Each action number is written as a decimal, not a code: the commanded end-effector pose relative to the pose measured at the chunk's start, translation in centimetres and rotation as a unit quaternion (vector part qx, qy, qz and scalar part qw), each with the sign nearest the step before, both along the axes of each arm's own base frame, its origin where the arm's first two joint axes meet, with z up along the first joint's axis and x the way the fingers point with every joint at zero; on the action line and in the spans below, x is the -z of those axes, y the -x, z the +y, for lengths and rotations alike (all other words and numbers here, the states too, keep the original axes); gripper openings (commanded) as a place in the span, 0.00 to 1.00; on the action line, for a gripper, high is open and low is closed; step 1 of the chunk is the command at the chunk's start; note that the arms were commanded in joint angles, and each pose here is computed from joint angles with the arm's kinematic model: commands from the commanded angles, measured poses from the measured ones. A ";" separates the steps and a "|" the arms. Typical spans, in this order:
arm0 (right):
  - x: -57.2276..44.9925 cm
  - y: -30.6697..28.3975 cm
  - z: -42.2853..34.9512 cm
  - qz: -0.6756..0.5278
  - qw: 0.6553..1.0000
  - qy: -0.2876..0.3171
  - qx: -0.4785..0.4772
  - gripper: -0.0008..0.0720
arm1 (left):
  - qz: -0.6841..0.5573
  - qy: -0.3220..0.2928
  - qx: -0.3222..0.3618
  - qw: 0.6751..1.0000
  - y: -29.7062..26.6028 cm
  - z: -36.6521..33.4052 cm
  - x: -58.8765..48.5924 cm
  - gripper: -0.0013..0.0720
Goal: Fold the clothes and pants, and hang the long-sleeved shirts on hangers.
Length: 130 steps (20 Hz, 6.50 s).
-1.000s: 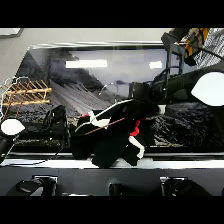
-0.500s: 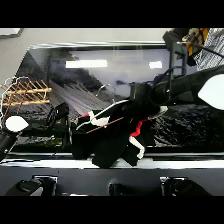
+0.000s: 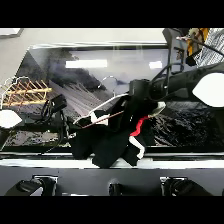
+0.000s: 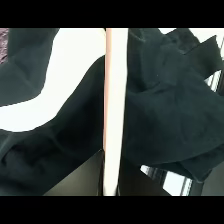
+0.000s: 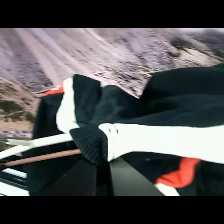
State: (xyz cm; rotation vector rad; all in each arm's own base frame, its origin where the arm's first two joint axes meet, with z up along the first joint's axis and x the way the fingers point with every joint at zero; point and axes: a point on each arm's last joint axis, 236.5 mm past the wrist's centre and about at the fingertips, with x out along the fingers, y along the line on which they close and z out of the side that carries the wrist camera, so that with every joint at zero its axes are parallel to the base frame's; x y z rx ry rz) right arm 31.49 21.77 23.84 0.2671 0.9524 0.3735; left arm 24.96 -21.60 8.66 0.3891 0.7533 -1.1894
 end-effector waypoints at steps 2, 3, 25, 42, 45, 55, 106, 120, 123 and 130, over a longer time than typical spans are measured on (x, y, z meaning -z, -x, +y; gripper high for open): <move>-0.8 -0.3 2.1 -0.008 0.999 -0.041 -0.018 0.08 | -0.002 -0.028 0.000 1.000 0.2 0.0 0.3 0.07; -0.9 -0.2 2.4 -0.007 0.999 -0.047 -0.021 0.08 | 0.001 -0.029 -0.001 1.000 0.3 -0.2 0.3 0.07; 2.0 -2.5 2.2 0.012 1.000 -0.013 0.003 0.08 | 0.015 -0.106 -0.081 0.991 -0.6 2.7 -3.2 0.07; 2.7 -1.2 4.3 0.035 0.998 -0.028 -0.049 0.08 | -0.009 -0.101 -0.034 0.994 -1.2 -3.0 -1.3 0.07; 3.1 -0.2 3.7 0.048 0.997 -0.011 -0.060 0.09 | -0.006 -0.103 -0.034 0.994 -1.2 -3.0 -1.0 0.07; 1.6 1.8 -2.4 0.030 0.997 0.067 -0.013 0.74 | -0.026 -0.070 -0.049 0.996 -2.4 -4.1 -2.1 0.07; 16.6 -11.6 -10.0 -0.085 0.888 0.108 -0.440 0.50 | -0.027 -0.069 -0.051 0.996 -2.6 -4.2 -2.1 0.07; 17.2 -10.4 -12.6 0.052 0.948 0.099 -0.298 0.59 | -0.027 -0.069 -0.051 0.996 -2.6 -4.2 -2.1 0.07; 17.0 -9.3 -12.0 0.105 0.961 0.057 -0.251 0.61 | -0.027 -0.069 -0.051 0.996 -2.6 -4.2 -2.1 0.07; 18.5 -7.4 -11.0 0.191 0.964 -0.005 -0.184 0.61 | -0.027 -0.069 -0.051 0.996 -2.6 -4.2 -2.1 0.07</move>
